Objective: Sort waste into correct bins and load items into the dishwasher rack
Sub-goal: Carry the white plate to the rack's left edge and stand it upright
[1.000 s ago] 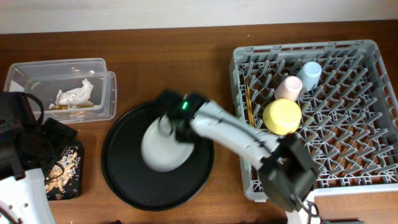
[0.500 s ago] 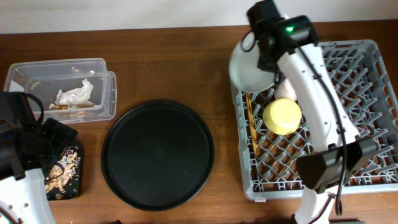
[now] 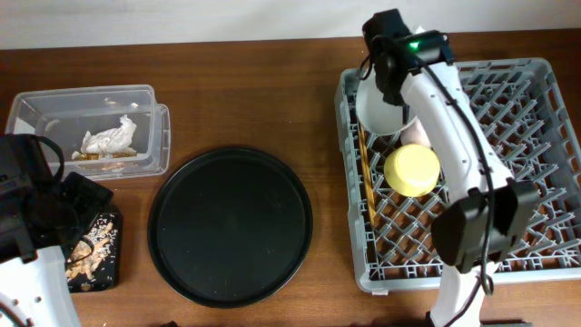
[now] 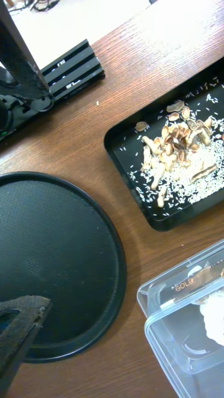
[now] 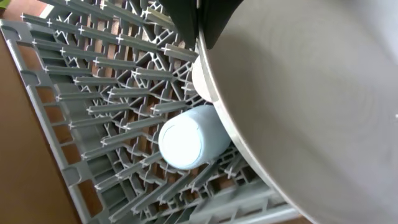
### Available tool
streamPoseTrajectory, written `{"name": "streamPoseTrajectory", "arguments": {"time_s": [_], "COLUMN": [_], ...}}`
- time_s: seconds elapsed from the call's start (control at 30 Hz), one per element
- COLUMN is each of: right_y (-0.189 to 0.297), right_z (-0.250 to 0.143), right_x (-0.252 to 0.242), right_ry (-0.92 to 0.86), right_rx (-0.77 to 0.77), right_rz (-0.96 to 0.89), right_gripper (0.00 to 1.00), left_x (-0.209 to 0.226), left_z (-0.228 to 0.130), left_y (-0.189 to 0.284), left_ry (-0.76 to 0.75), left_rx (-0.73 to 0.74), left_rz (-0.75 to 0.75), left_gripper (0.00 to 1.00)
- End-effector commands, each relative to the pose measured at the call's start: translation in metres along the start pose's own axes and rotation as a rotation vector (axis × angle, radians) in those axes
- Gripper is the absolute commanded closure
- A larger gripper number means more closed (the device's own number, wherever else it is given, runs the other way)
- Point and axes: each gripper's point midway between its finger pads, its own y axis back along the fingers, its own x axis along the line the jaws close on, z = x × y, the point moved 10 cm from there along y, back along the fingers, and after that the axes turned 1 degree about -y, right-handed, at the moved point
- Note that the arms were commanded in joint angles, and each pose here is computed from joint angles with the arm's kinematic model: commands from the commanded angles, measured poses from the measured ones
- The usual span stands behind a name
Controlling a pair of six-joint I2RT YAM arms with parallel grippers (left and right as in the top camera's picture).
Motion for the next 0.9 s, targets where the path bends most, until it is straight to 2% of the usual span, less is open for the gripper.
{"name": "streamPoseTrajectory", "arguments": {"time_s": [0.0, 0.2, 0.27, 0.3, 0.33, 0.37, 0.4, 0.5, 0.67, 0.87], "right_y": [-0.001, 0.02, 0.034, 0.039, 0.048, 0.057, 0.066, 0.09, 0.128, 0.161], "right_z": [-0.006, -0.018, -0.022, -0.023, -0.024, -0.025, -0.025, -0.021, -0.009, -0.026], "right_x": [0.008, 0.029, 0.035, 0.036, 0.037, 0.037, 0.036, 0.029, -0.006, -0.066], "right_ry": [0.03, 0.087, 0.104, 0.109, 0.112, 0.114, 0.116, 0.123, 0.105, 0.094], "right_rx": [-0.013, -0.047, -0.07, -0.078, -0.09, -0.102, -0.111, -0.112, -0.096, -0.064], "right_rz": [-0.034, 0.007, 0.033, 0.041, 0.058, 0.076, 0.101, 0.219, 0.464, 0.505], "right_gripper": [0.96, 0.96, 0.9, 0.84, 0.6, 0.29, 0.18, 0.02, 0.02, 0.02], "left_x": [0.001, 0.001, 0.001, 0.001, 0.001, 0.001, 0.001, 0.001, 0.001, 0.001], "left_z": [0.001, 0.001, 0.001, 0.001, 0.001, 0.001, 0.001, 0.001, 0.001, 0.001], "left_y": [0.0, 0.0, 0.0, 0.0, 0.0, 0.0, 0.0, 0.0, 0.0, 0.0], "left_ry": [0.001, 0.001, 0.001, 0.001, 0.001, 0.001, 0.001, 0.001, 0.001, 0.001], "left_rx": [-0.005, -0.005, -0.005, -0.005, -0.005, -0.005, -0.005, -0.005, -0.005, -0.005], "left_rz": [0.004, 0.004, 0.004, 0.004, 0.004, 0.004, 0.004, 0.004, 0.004, 0.004], "left_gripper": [0.01, 0.01, 0.01, 0.01, 0.01, 0.01, 0.01, 0.01, 0.01, 0.01]}}
